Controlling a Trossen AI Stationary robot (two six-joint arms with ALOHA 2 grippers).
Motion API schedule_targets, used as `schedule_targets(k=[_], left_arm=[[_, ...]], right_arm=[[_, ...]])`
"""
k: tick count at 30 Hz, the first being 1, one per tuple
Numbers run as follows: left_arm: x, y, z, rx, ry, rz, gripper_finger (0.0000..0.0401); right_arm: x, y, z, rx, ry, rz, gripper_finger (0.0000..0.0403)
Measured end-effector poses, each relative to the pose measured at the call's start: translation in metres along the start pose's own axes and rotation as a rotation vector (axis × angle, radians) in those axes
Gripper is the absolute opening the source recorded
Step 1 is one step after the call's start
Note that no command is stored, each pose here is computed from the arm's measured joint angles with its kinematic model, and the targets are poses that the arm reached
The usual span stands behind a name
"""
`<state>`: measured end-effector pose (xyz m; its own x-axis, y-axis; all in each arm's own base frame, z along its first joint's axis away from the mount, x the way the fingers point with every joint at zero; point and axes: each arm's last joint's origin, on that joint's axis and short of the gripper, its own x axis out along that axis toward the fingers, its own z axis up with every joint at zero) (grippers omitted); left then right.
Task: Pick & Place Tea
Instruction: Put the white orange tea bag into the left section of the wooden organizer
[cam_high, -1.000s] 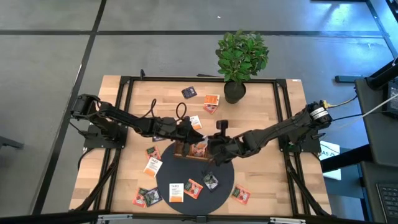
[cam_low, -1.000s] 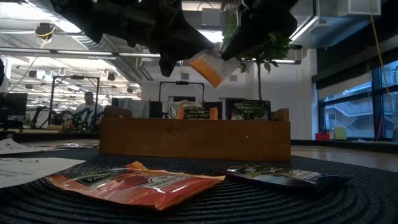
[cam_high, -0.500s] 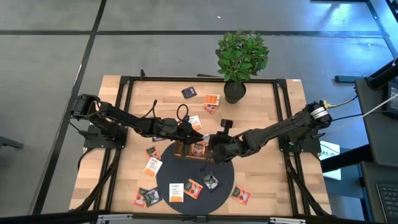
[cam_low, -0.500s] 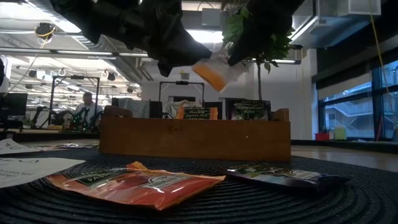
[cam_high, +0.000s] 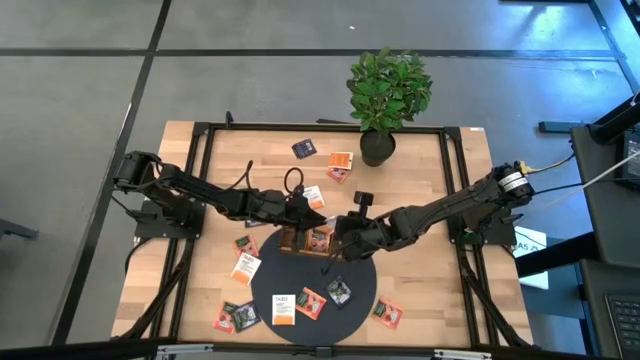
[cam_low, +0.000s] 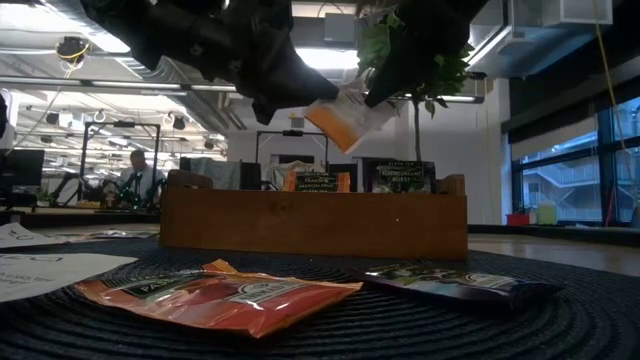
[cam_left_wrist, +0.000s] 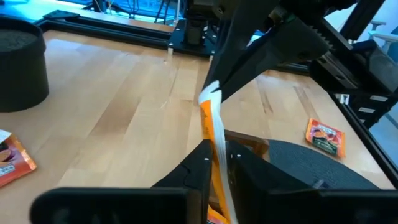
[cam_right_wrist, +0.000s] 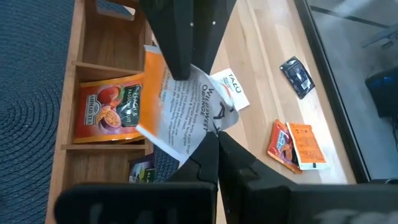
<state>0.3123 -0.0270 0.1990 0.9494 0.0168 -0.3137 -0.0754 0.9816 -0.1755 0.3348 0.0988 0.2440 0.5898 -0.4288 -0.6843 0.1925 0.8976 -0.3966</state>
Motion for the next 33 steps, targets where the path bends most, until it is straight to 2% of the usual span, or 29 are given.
schedule_targets(k=[5, 10, 16, 19, 22, 25, 27, 33], left_arm=[[0.0, 0.0, 0.0, 0.0, -0.001, 0.006, 0.0008], [0.0, 0.0, -0.001, 0.001, 0.004, 0.004, 0.0003], [0.0, 0.0, -0.001, 0.001, 0.008, -0.011, 0.0003], [-0.004, -0.002, 0.002, 0.0, 0.011, -0.048, 0.0002], [-0.007, -0.002, 0.007, 0.046, -0.006, -0.052, 0.0003], [-0.009, -0.005, 0.008, 0.088, -0.013, -0.058, 0.0002], [-0.009, -0.007, 0.008, 0.101, -0.02, -0.065, 0.0003], [-0.011, -0.013, 0.013, 0.166, -0.089, -0.049, 0.0003]], right_arm=[[0.0, 0.0, 0.0, -0.026, 0.0, 0.001, 0.0005], [0.0, 0.001, 0.0, -0.078, 0.006, 0.045, 0.0024], [-0.009, -0.006, -0.005, -0.04, 0.052, 0.056, 0.0088], [-0.02, -0.015, -0.015, -0.014, 0.135, 0.042, 0.0124], [-0.03, -0.019, -0.024, 0.0, 0.192, -0.021, 0.0147], [-0.043, -0.016, -0.034, -0.031, 0.15, -0.116, 0.0159], [-0.052, -0.015, -0.042, -0.027, 0.108, -0.139, 0.0162], [-0.063, -0.01, -0.055, 0.044, -0.09, -0.073, 0.0163]])
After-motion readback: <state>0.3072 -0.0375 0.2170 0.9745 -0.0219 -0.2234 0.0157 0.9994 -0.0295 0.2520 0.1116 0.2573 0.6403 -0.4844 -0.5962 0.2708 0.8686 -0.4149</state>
